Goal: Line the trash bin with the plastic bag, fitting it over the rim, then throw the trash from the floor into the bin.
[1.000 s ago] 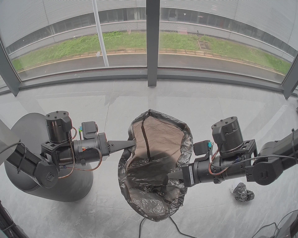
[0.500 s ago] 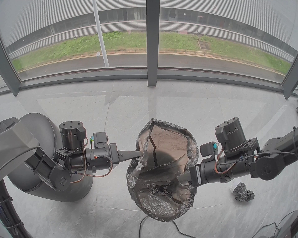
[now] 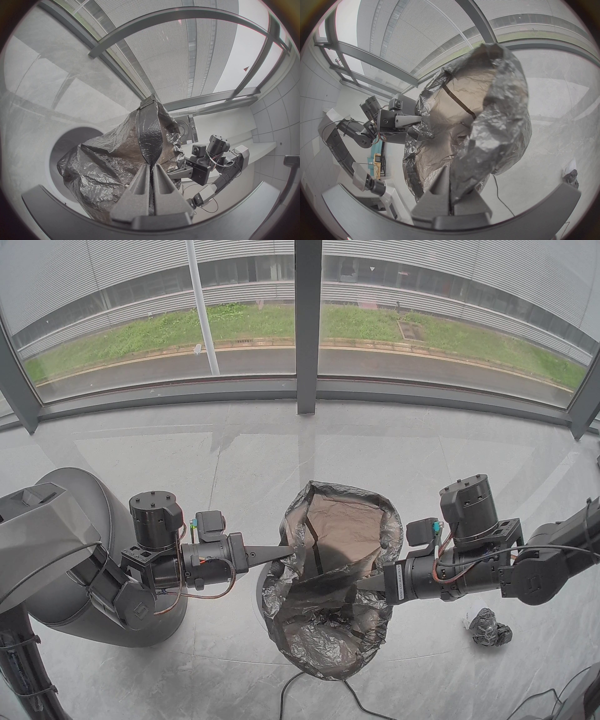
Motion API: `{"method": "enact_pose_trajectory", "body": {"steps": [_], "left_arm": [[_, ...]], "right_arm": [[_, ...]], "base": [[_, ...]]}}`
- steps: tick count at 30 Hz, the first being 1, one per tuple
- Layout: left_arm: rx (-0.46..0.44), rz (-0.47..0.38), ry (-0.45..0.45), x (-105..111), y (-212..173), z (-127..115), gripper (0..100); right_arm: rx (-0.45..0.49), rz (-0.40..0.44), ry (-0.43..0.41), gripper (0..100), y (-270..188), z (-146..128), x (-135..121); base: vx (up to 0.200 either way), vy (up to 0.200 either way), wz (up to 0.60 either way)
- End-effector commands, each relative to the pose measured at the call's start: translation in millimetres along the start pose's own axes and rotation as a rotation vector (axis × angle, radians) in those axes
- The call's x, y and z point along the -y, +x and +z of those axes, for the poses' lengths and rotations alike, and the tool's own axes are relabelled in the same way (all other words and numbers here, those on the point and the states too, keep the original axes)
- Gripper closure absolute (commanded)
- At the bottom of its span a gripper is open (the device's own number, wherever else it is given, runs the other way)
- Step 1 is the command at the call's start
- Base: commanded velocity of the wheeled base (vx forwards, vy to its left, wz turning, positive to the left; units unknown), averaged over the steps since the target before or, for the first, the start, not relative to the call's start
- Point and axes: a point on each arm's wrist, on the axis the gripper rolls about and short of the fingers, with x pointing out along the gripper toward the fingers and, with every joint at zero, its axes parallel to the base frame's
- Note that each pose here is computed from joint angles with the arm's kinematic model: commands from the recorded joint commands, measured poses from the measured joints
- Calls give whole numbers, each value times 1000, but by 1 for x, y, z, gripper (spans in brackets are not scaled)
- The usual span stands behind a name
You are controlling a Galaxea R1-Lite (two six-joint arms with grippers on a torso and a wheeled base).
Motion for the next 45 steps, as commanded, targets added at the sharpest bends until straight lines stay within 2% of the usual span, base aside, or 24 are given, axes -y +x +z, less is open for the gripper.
{"method": "enact_pose_trajectory", "body": {"steps": [1, 9, 19, 22, 23, 24, 25, 27, 33, 36, 39, 45], "left_arm": [[30, 41, -21, -26, -6, 0, 100], [45, 75, -39, -32, -20, -2, 100], [26, 85, 44, -34, -12, -8, 100], [30, 116, 67, -34, -7, -12, 100], [42, 165, 84, -38, -5, -16, 100], [45, 176, 88, -39, -4, -17, 100], [67, 238, 131, -45, -3, -20, 100], [88, 281, 184, -50, 0, -20, 100], [139, 294, 267, -48, 12, -11, 100], [161, 317, 279, -45, 13, -9, 100], [182, 375, 269, -41, 4, -10, 100], [170, 438, 230, -45, -10, -21, 100]], "right_arm": [[-34, -15, -1, 100, 35, -8, 15], [-60, -18, -14, 100, 54, -11, 20], [-89, -32, -11, 100, 62, -20, 21], [-80, -60, -11, 100, 61, -20, 25], [-72, -93, -16, 100, 61, -19, 31], [-71, -99, -17, 100, 60, -19, 32], [-63, -121, -29, 100, 58, -18, 38], [-66, -130, -34, 100, 58, -19, 42], [-46, -121, -72, 100, 71, -20, 47], [-33, -112, -90, 100, 75, -20, 46], [-33, -90, -111, 100, 86, -20, 40], [-39, -72, -128, 100, 96, -21, 33]], "base": [[0, 0, 0], [0, 0, 0], [0, 0, 0], [0, 0, 0], [0, 0, 0], [0, 0, 0], [0, 0, 0], [0, 0, 0], [0, 0, 0], [0, 0, 0], [0, 0, 0], [0, 0, 0]]}}
